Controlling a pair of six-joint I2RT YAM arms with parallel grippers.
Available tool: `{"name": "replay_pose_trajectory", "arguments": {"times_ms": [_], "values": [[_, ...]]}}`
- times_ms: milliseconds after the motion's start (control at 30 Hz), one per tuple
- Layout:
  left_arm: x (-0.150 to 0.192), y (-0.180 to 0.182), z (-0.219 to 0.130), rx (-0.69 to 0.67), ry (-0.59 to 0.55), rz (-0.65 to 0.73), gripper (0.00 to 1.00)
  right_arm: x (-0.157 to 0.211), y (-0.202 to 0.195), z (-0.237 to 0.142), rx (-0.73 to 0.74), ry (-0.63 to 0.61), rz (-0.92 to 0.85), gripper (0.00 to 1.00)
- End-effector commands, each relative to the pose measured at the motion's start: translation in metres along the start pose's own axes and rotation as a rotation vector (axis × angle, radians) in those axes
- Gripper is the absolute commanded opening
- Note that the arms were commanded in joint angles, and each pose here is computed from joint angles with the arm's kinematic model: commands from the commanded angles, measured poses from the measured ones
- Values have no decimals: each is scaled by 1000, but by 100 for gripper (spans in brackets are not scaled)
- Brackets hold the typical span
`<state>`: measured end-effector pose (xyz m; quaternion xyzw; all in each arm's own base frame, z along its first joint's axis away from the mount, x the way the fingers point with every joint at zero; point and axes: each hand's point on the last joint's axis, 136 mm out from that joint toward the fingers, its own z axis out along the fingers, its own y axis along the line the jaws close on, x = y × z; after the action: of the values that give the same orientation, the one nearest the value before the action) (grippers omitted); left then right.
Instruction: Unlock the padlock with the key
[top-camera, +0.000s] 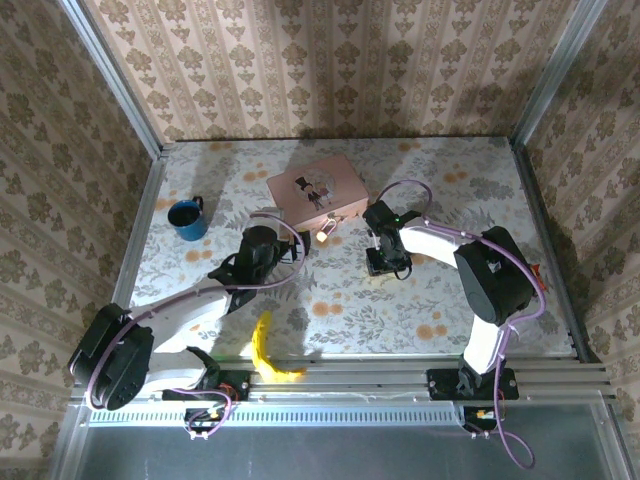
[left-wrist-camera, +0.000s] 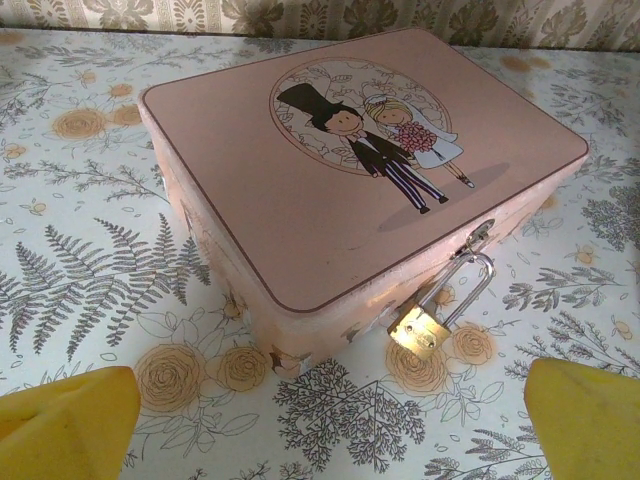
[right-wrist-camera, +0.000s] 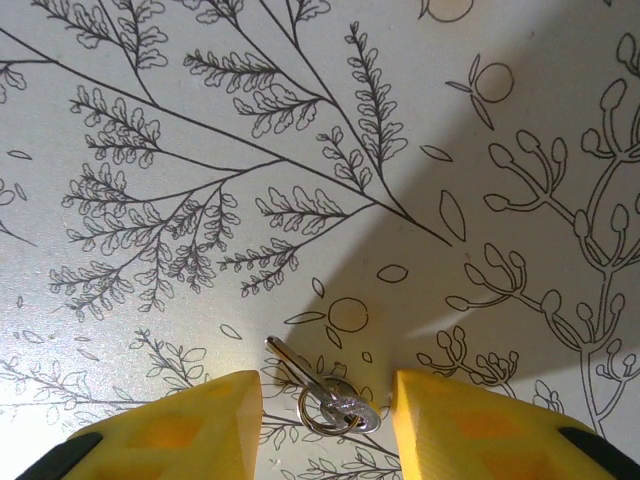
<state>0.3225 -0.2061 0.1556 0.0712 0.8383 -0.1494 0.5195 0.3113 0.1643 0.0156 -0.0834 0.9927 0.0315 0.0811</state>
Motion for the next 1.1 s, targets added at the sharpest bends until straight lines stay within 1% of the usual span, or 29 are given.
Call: {"name": "replay_pose_trajectory", "arguments": {"times_ms": [0,67,267,433,633,800,933,1067], "values": [[-16,-8,1,28,-39,-38,100,6,-6,9,35,33,-2,39],[-16,-8,1,27,-40,-36,100,8,-4,9,27,33,8,34],[-17,-9,2,29,-43,-41,100,13,-1,5,16,31,29,23],[-16,-9,3,31,-42,-41,100,15,-1,0,13,25,37,19],[-18,-10,3,32,-46,-43,100,15,-1,-5,13,14,45,18],[-19,-11,3,35,-47,-43,100,12,1,-12,2,-5,43,10],[-21,-10,2,32,-55,-48,100,10,5,-18,-23,-21,40,0],[-25,-8,0,34,-66,-58,100,7,8,-23,-42,-39,35,0]]}}
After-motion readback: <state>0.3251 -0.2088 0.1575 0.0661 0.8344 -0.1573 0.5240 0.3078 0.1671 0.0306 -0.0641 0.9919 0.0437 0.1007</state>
